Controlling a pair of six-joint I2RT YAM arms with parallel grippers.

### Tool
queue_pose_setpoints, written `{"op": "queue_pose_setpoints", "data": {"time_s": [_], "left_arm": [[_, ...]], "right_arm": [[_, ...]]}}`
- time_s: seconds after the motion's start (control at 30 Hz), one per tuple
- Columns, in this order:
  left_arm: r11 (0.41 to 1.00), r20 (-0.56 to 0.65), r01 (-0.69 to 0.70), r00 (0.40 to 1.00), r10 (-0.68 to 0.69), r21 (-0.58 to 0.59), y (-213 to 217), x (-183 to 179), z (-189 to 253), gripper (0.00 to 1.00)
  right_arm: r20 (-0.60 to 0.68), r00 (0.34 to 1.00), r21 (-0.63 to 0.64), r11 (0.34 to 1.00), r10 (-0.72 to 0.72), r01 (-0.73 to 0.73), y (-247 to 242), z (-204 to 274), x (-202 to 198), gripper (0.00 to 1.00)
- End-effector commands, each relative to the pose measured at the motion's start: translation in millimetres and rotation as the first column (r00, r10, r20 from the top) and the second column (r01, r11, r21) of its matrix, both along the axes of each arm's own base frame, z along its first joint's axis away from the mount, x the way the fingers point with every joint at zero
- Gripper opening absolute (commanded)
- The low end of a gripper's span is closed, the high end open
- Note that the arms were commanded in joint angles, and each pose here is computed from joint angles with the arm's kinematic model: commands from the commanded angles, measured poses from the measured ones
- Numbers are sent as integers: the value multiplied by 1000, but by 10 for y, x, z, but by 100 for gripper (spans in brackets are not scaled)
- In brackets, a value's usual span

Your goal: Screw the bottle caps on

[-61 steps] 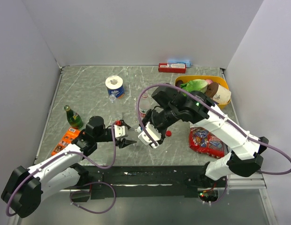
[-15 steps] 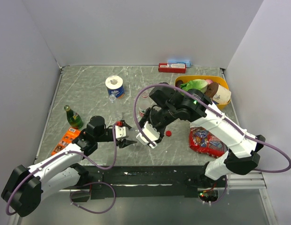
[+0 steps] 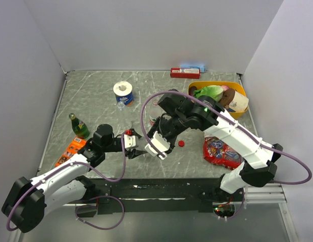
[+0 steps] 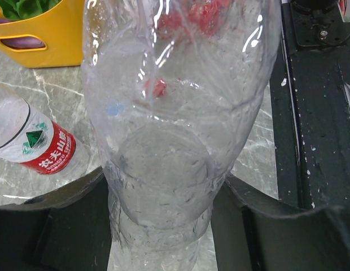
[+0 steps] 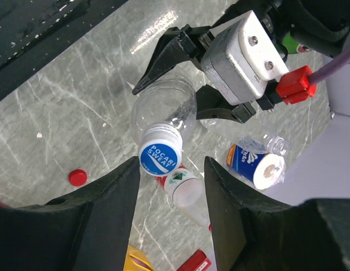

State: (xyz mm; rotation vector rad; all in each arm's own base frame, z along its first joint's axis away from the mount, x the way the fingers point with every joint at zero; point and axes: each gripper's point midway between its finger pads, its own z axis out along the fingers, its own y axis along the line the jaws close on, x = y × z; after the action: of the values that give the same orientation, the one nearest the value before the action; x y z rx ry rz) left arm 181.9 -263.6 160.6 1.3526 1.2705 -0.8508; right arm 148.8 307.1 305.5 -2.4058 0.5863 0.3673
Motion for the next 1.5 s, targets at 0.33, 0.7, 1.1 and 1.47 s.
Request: {"op": "queue_pose_setpoints", "data": {"time_s": [0.33, 0.7, 1.1, 1.47], "left_arm": [[997, 56, 10, 998, -6, -70, -77, 45, 265, 1], [893, -6, -322, 941, 337, -315, 103, 501, 753, 1], [737, -110, -603, 791, 602, -305, 329, 943, 703, 1], [810, -180, -567, 822, 541, -151, 266, 756, 297, 1]], "right_arm": [[-131, 991, -176, 984, -4, -19, -276, -284, -240, 40], [-363, 726, -306, 811, -583, 498, 58, -488, 87, 21], [-499, 67, -660, 429, -864, 617, 268, -630, 493, 19], [-552, 233, -327, 465, -801, 823, 5, 295, 814, 68]]}}
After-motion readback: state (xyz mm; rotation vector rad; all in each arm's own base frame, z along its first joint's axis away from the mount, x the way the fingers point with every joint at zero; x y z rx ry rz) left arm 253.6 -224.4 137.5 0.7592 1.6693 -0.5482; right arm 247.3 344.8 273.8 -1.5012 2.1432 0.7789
